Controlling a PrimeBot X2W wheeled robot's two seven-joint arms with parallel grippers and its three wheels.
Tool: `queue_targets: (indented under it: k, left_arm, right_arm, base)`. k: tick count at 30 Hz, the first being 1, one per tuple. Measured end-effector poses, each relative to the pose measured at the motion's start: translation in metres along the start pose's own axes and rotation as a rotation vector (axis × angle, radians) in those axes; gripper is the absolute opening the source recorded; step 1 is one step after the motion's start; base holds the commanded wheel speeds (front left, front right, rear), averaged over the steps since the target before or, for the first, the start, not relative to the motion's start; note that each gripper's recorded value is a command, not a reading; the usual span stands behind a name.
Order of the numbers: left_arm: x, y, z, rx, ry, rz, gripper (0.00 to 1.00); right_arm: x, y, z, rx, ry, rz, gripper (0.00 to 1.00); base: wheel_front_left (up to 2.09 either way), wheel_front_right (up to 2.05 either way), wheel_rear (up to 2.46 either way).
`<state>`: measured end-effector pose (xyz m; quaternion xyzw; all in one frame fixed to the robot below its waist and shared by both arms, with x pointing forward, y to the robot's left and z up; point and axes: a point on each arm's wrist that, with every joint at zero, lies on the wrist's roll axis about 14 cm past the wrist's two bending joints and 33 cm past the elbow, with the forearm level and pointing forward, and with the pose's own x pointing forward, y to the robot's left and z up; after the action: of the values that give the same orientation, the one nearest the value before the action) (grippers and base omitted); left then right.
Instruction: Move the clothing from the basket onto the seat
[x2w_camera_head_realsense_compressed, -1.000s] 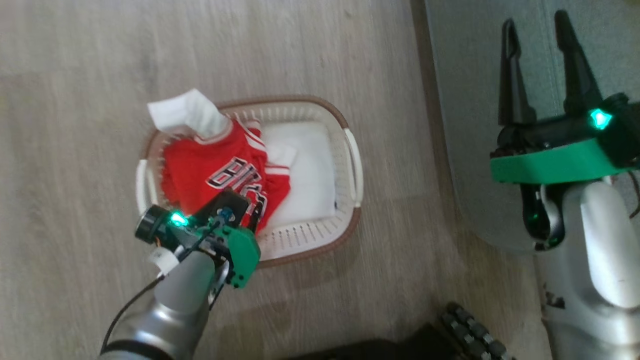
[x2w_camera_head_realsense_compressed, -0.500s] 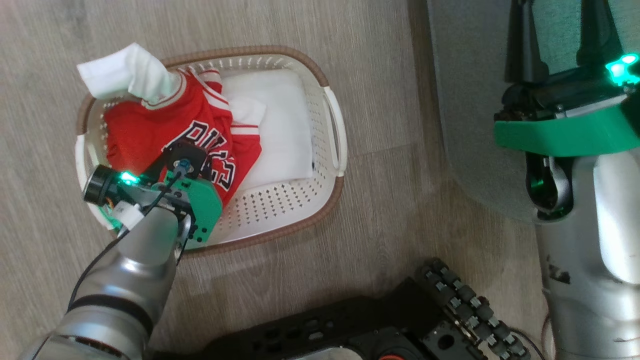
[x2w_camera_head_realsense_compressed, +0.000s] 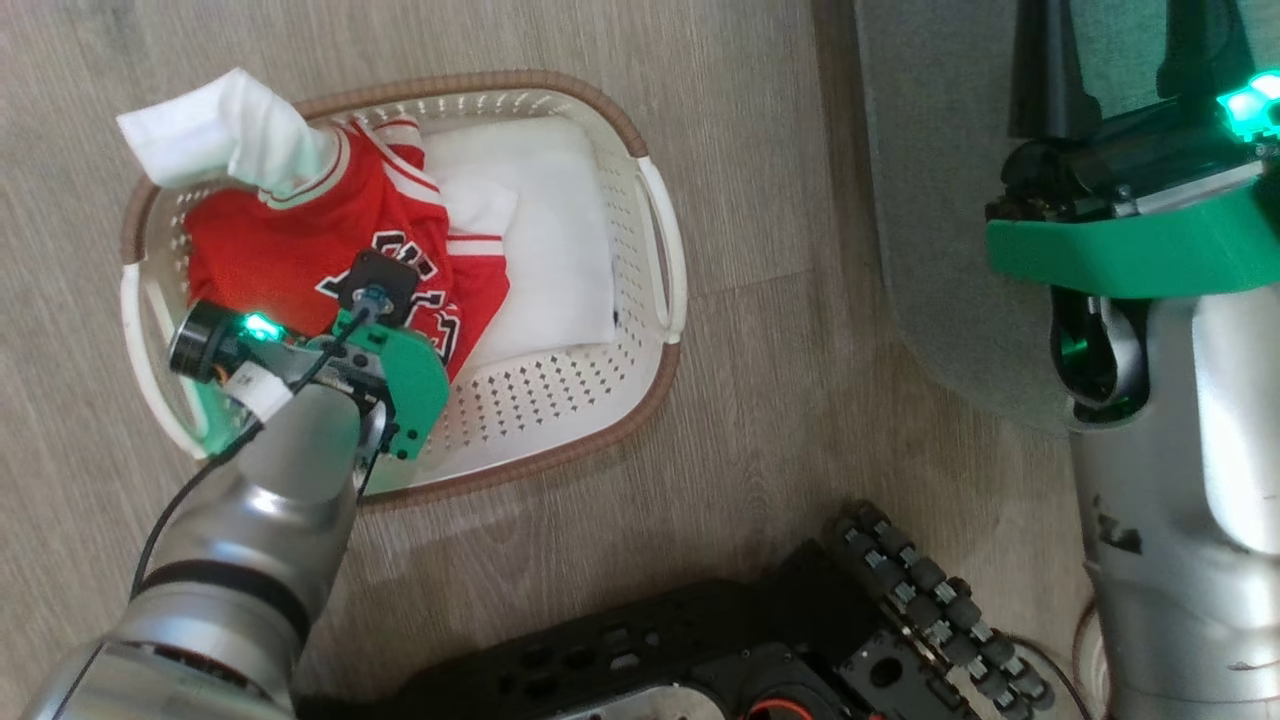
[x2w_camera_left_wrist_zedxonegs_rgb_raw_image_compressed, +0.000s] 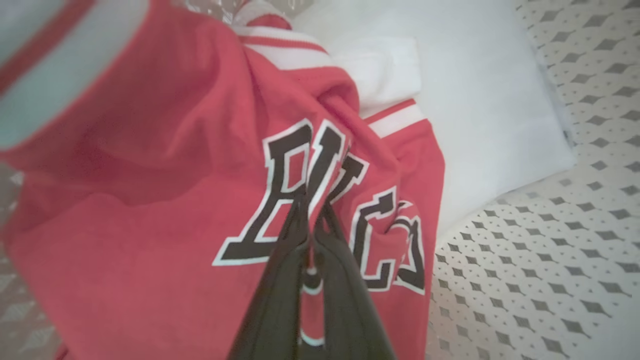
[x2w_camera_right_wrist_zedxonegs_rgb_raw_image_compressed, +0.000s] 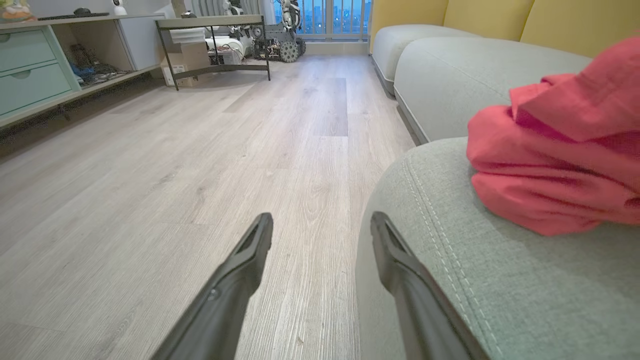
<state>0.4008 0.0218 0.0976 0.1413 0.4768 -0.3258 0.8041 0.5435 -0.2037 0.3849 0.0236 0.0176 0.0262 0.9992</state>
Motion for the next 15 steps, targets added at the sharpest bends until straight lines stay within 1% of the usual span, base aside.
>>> queue_targets:
  k: [5, 9, 13, 15]
  left_arm:
    - [-0.012, -0.003, 0.019, 0.021, -0.061, -0.023, 0.0]
    - [-0.028, -0.004, 0.046, 0.079, -0.148, -0.034, 0.0]
    - [-0.052, -0.01, 0.065, 0.067, -0.219, -0.028, 0.0]
    - [-0.068, -0.016, 0.082, 0.052, -0.283, -0.032, 0.0]
  right_arm:
    - [0.0, 0.002, 0.016, 0.004, -0.028, 0.003, 1.0]
    - [-0.004, 0.004, 0.029, 0.009, -0.04, 0.003, 1.0]
    - [-0.014, 0.008, 0.044, 0.003, -0.048, 0.006, 1.0]
    - [-0.022, 0.01, 0.05, 0.005, -0.046, 0.006, 1.0]
  base:
    - [0.0, 0.0, 0.0]
    - [0.0, 0.0, 0.0]
    - [0.0, 0.0, 0.0]
    - [0.0, 0.0, 0.0]
